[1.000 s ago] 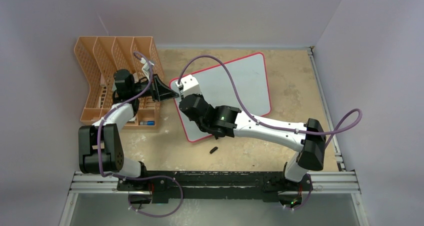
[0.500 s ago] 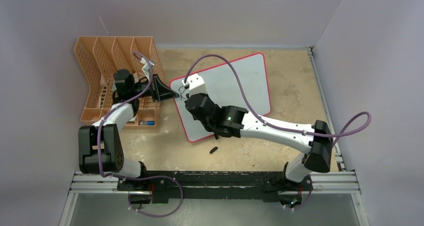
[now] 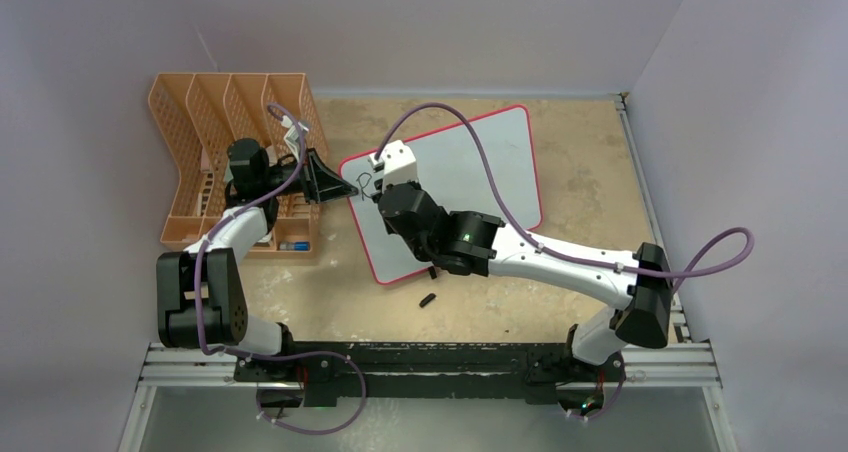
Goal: Write a sentence on the whiteboard
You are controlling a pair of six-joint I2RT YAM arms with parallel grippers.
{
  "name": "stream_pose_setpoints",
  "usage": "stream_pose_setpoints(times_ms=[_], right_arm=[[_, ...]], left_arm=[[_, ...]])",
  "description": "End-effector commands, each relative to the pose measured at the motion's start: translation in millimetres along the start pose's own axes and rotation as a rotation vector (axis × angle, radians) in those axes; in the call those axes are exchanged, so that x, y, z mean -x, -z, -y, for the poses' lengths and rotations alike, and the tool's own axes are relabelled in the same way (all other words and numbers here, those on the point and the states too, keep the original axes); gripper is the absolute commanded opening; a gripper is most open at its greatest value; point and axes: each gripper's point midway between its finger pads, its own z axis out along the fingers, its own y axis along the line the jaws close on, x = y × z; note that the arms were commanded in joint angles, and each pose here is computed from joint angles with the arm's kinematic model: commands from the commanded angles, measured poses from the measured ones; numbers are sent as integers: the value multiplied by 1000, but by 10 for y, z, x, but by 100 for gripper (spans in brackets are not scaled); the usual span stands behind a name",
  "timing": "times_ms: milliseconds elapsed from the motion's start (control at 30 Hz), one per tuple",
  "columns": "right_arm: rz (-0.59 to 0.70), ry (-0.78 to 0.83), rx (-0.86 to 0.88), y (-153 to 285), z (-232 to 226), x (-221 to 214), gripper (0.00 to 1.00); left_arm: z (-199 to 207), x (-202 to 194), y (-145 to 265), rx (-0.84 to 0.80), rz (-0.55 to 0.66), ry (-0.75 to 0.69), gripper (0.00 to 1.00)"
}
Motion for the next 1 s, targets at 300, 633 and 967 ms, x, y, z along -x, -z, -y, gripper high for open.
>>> stream_pose_setpoints(times_ms=[300,633,967], right_arm=[[62,-26,-44,-99,49,185,0],[53,-19,-41,-170,32,147,0],[46,-15,-48,-222,33,126,0]], left_arm=[[89,19,-51,-28,-17,-52,0],[99,17,-54,-33,-20,-54,0],[110,13,-56,-35,-21,-56,0]])
